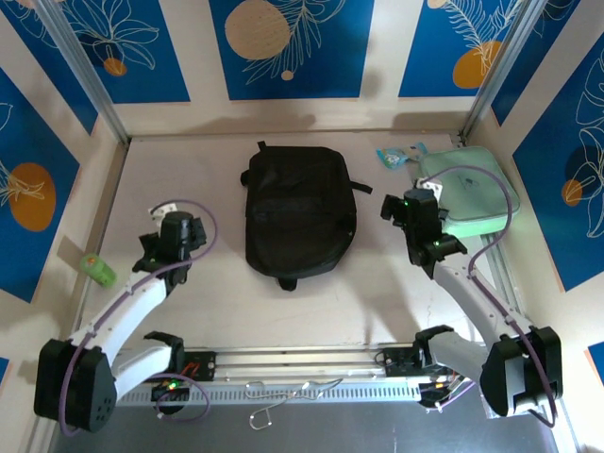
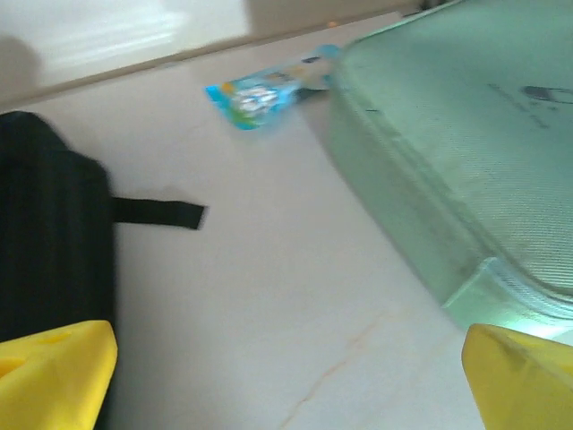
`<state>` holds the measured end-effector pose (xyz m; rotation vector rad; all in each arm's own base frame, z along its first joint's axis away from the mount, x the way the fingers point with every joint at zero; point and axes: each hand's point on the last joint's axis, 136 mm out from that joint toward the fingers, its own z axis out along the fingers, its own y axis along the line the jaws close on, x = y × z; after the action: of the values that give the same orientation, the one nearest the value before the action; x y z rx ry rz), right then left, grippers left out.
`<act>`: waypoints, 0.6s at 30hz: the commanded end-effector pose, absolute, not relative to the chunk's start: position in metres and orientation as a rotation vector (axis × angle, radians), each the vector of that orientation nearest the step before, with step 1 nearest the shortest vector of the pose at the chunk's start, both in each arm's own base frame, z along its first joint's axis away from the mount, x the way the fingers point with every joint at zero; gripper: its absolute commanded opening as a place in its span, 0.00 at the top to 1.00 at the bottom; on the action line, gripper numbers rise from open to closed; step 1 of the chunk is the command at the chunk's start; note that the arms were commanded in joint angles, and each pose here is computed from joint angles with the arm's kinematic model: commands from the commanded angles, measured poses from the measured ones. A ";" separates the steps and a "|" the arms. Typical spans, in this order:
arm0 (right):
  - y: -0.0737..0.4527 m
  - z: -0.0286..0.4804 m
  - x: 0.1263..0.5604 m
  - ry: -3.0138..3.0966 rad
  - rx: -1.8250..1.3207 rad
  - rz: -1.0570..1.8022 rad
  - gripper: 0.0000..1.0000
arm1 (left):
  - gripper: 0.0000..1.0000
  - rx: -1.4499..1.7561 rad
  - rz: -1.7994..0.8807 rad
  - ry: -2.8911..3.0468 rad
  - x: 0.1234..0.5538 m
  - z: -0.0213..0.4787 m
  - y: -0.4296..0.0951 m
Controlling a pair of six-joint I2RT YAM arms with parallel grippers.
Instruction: Pack the student bag
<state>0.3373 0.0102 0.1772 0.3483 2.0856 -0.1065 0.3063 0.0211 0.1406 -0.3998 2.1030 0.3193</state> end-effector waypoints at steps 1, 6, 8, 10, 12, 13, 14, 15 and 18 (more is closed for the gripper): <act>-0.013 0.170 0.337 1.996 0.384 -0.185 0.01 | 0.00 -0.377 0.430 1.988 0.306 0.152 0.037; -0.032 0.130 0.333 2.042 0.429 -0.239 0.01 | 0.01 -0.293 0.430 1.959 0.312 0.139 0.035; -0.029 0.123 0.336 2.034 0.384 -0.240 0.01 | 0.01 -0.266 0.417 1.947 0.316 0.134 0.034; -0.024 0.121 0.341 2.010 0.338 -0.216 0.01 | 0.01 -0.223 0.383 1.922 0.323 0.130 0.028; -0.016 0.120 0.348 1.983 0.281 -0.180 0.01 | 0.01 -0.154 0.324 1.890 0.331 0.127 0.018; -0.011 0.120 0.352 1.970 0.248 -0.166 0.01 | 0.01 -0.128 0.302 1.883 0.333 0.124 0.013; -0.008 0.121 0.355 1.957 0.216 -0.152 0.01 | 0.01 -0.105 0.286 1.863 0.337 0.126 0.009; -0.002 0.120 0.358 1.953 0.179 -0.134 0.01 | 0.01 -0.076 0.267 1.864 0.340 0.125 0.005; 0.014 0.120 0.368 1.930 0.072 -0.075 0.01 | 0.01 0.001 0.216 1.825 0.350 0.128 -0.008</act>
<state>0.3482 -0.0051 0.0937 0.2043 2.0633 -0.1543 0.3294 0.0101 0.0931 -0.0897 1.9885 0.3119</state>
